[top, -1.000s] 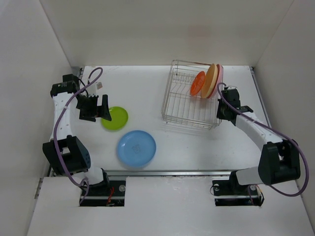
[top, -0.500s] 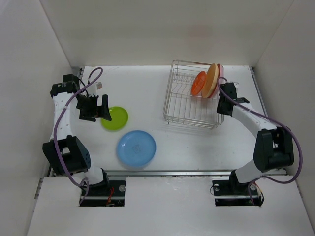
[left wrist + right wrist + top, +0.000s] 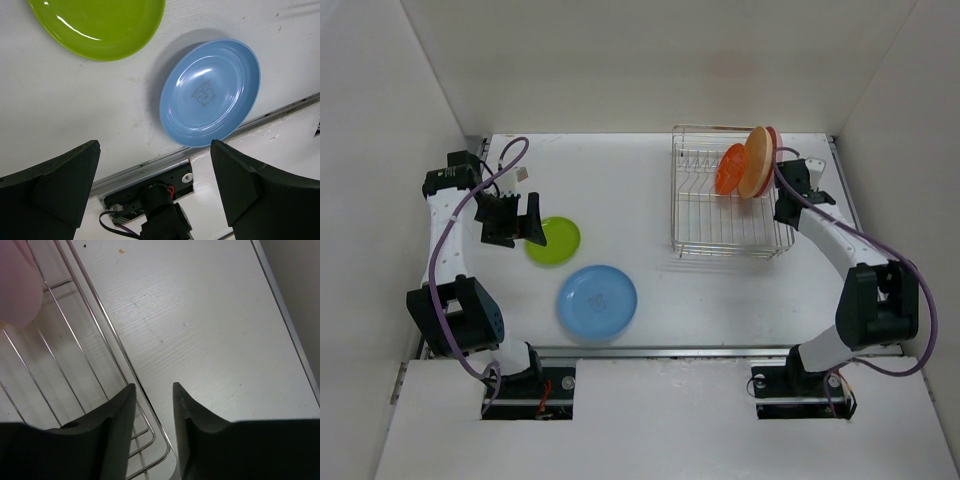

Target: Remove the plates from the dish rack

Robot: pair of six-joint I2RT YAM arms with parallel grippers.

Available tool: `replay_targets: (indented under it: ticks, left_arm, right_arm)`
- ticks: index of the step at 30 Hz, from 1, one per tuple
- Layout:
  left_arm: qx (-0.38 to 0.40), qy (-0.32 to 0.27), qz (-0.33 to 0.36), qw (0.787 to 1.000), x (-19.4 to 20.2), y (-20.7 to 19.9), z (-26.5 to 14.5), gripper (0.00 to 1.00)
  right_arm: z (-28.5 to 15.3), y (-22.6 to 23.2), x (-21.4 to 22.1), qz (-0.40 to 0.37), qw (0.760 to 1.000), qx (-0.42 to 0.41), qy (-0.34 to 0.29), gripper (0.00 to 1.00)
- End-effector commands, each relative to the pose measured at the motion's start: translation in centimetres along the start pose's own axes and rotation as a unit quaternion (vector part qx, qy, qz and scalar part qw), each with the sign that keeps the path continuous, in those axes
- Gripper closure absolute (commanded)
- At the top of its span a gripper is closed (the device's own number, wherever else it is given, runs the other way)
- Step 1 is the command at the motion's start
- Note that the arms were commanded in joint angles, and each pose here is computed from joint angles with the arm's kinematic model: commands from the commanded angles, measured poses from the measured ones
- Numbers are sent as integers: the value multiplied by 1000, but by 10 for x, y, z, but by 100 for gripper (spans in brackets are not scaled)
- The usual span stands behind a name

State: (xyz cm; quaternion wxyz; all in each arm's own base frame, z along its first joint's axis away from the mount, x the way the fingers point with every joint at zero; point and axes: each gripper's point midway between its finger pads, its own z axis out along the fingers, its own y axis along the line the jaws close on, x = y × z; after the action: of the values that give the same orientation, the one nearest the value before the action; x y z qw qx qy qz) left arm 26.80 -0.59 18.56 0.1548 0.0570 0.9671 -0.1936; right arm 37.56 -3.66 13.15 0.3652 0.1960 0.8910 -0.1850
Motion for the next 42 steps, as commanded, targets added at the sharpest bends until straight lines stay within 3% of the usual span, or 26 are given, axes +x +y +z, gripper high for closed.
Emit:
replay_targets:
  ticks: [1, 4, 5, 10, 12, 16, 17, 20, 24, 31, 42]
  left_arm:
    - [5, -13, 14, 1000, 3, -7, -8, 10]
    - [5, -13, 14, 1000, 3, -7, -8, 10]
    - [5, -13, 14, 1000, 3, -7, -8, 10]
    - [-2, -20, 7, 1000, -3, -4, -7, 10]
    - [-4, -24, 4, 1000, -6, -3, -7, 10]
    - [-9, -22, -7, 1000, -8, -1, -6, 10]
    - [-9, -22, -8, 1000, -8, -1, -6, 10]
    - [-24, -29, -3, 999, -7, 2, -10, 10]
    - [-44, -29, -1, 999, -4, 9, -8, 10]
    - [-48, -23, -3, 999, -1, 11, -7, 10]
    - [-44, -7, -11, 999, 2, 15, 1, 10]
  right_arm:
    - [-26, 3, -38, 25, 997, -32, -61, 58]
    - [-64, -4, -59, 58, 990, -61, -114, 35]
    - [-77, -8, -66, 67, 987, -66, -132, 32]
    - [-166, -2, -117, 117, 944, -187, -245, 28]
    - [-188, 27, -124, 92, 927, -261, -255, 28]
    - [-189, 80, -147, 56, 923, -302, -232, 28]
    - [-158, 105, -131, 26, 938, -293, -183, 30]
    - [-121, 139, -130, 4, 952, -277, -132, 42]
    - [-87, 167, -135, 9, 963, -250, -100, 48]
    - [-23, 165, -124, 23, 989, -129, -71, 49]
    - [25, 173, -89, 7, 996, -79, -46, 48]
